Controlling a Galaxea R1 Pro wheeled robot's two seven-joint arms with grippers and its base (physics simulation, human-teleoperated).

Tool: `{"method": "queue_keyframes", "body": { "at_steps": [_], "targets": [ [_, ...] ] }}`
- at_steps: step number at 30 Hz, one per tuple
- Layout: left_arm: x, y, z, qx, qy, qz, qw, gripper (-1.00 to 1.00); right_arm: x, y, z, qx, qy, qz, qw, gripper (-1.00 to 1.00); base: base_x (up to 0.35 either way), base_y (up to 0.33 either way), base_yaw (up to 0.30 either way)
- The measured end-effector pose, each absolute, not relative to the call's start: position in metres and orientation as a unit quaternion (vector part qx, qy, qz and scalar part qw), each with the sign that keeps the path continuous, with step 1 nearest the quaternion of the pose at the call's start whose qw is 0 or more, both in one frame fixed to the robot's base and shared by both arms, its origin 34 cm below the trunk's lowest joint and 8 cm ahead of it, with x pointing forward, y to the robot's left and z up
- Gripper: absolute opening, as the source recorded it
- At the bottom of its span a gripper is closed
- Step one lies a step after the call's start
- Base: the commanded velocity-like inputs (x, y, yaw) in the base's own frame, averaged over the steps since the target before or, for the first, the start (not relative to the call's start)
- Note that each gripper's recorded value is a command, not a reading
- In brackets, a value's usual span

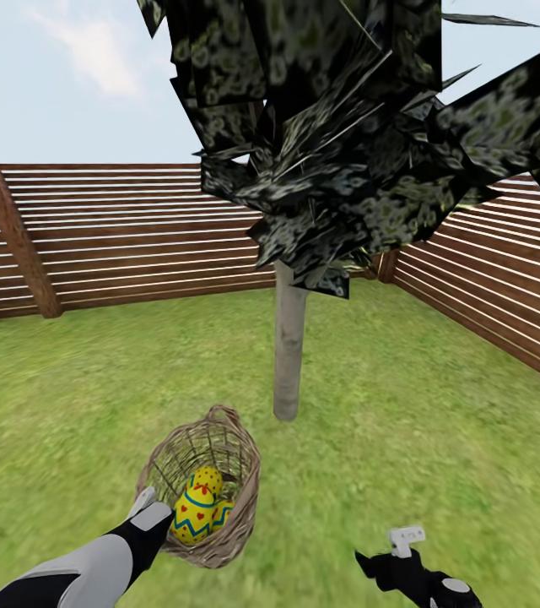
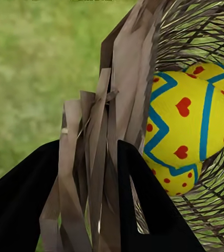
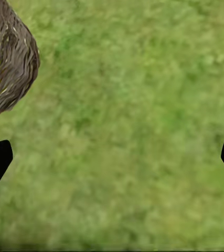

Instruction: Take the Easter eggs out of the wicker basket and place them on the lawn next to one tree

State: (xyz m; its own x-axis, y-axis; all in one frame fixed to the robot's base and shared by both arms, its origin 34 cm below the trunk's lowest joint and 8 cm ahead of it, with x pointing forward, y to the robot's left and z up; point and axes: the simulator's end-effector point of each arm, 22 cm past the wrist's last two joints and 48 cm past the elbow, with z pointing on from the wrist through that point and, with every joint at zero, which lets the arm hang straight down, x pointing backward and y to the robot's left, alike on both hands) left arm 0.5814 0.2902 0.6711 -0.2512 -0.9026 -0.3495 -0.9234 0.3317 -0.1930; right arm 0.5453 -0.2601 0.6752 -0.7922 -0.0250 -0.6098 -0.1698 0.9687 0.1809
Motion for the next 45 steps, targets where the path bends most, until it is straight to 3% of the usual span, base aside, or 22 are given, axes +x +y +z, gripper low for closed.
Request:
{"method": "queue_keyframes", "body": {
  "at_steps": [29, 45],
  "targets": [
    [0.585, 0.296, 0.647, -0.578, 0.789, 0.028, 0.206, -1.0, 0.544, -0.255, 0.648, -0.056, 0.941, 0.124, 0.31, 1.0, 0.003, 0.0, 0.0],
    [0.584, 0.305, 0.647, -0.576, 0.79, 0.032, 0.209, -1.0, 0.542, -0.256, 0.647, -0.055, 0.942, 0.123, 0.308, 1.0, 0.291, -0.112, 0.0]
  ]
}}
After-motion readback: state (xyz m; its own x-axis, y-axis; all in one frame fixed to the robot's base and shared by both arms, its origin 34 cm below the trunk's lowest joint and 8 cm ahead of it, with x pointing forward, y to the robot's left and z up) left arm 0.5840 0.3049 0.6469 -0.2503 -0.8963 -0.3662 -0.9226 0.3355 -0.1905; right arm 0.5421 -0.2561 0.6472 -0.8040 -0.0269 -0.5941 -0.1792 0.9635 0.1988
